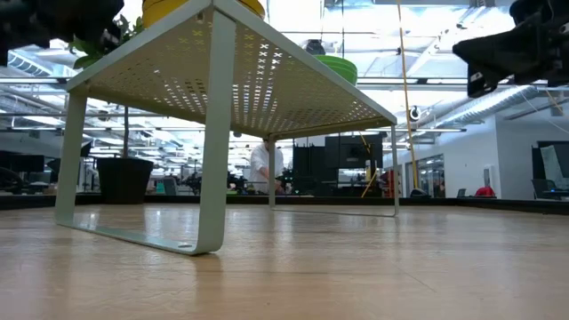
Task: Pick & Place Mini bowls
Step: Return to Home Position
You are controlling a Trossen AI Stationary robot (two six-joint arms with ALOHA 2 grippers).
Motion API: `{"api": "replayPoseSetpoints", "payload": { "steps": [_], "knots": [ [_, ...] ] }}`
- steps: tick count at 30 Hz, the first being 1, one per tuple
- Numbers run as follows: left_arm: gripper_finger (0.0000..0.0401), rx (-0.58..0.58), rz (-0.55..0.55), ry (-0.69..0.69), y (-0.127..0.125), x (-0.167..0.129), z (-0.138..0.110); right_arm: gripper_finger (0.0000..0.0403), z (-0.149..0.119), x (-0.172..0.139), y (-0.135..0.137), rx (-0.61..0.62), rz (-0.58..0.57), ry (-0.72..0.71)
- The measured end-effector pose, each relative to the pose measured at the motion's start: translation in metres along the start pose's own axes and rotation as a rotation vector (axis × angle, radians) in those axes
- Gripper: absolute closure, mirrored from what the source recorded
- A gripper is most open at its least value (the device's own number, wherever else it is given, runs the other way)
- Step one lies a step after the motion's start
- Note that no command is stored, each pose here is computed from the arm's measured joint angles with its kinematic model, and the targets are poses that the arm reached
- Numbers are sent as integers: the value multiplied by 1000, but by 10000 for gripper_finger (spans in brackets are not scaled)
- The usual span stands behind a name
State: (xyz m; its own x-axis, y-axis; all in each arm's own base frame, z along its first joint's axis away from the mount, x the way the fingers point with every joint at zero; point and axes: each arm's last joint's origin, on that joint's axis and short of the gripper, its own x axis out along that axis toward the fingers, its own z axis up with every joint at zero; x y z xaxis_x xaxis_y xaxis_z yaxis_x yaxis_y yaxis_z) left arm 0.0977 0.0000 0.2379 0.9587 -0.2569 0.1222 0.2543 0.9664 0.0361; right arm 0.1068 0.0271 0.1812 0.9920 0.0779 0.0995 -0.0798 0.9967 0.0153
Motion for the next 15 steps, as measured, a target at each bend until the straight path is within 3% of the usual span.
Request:
{"api": "replayPoseSetpoints", "payload": {
  "steps": [6,10,15],
  "knots": [
    [308,29,-28,-24,-2,3,-38,385,0,-1,1,32,46,-8],
    [308,-17,-35,-16,-3,3,-55,385,0,-1,3,22,125,-15],
    [308,-41,23,45,-2,5,-61,385,-1,-1,1,-66,56,-5]
  ]
}}
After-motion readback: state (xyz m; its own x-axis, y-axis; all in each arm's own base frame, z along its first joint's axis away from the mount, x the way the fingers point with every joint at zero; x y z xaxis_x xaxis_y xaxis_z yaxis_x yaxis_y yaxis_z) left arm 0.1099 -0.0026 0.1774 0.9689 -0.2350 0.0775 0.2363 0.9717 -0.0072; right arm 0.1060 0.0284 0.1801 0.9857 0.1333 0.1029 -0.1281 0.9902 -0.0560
